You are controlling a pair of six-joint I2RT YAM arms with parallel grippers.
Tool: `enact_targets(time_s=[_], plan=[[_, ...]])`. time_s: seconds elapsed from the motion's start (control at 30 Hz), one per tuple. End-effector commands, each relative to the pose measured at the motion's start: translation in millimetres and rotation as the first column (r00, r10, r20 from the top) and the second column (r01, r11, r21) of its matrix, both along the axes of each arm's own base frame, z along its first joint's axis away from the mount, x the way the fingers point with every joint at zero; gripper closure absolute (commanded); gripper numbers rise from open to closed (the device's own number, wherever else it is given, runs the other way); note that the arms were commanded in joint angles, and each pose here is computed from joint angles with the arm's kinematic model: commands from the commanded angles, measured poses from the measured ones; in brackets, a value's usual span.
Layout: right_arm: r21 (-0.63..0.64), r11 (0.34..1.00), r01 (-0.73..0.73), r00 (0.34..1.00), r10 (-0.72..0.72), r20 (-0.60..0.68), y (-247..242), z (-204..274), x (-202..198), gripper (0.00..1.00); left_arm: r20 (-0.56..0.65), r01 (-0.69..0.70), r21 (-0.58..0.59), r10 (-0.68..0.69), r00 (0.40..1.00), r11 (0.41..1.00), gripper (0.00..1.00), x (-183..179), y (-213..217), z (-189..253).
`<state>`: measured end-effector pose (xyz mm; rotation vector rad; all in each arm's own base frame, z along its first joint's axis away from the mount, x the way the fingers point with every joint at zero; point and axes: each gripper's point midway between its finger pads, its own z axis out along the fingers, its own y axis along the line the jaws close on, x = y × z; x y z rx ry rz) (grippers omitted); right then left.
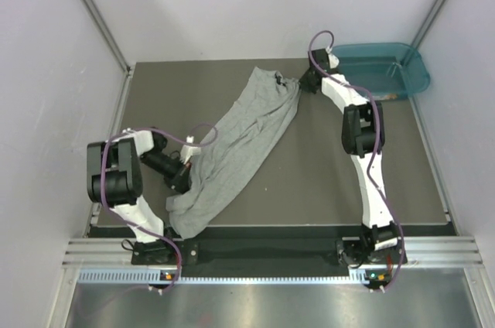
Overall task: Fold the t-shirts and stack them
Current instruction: Fold the tshirt
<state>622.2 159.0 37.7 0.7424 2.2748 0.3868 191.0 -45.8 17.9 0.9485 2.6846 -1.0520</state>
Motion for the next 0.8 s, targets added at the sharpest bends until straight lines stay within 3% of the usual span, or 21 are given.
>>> enact_targets(time_s=[0.0, 0.23, 0.4, 0.6, 0.77], plan=[[0.055, 0.996, 0.072, 0.995, -0.076, 0.058, -5, 23, 23, 1.0, -0.011, 0.101, -0.082, -0.102, 0.995, 0.992, 1.0, -6, -33, 8], [0.16, 0.985, 0.07, 0.976, -0.101, 0.193, 5, 53, 58, 1.0, 0.014, 0.208, -0.191, -0.21, 0.978, 0.959, 1.0, 14, -104, 23], [0.191, 0.976, 0.101, 0.947, -0.154, 0.282, -5, 81, 76, 1.0, -0.001, 0.292, -0.249, -0.301, 0.953, 0.924, 1.0, -1, -144, 29], [0.177, 0.98, 0.092, 0.95, -0.139, 0.279, -9, 81, 76, 1.0, -0.022, 0.308, -0.231, -0.322, 0.947, 0.923, 1.0, -4, -146, 30], [0.153, 0.984, 0.093, 0.972, -0.123, 0.201, -12, 50, 61, 0.93, -0.073, 0.169, -0.043, -0.171, 0.983, 0.985, 1.0, 22, -98, 37]])
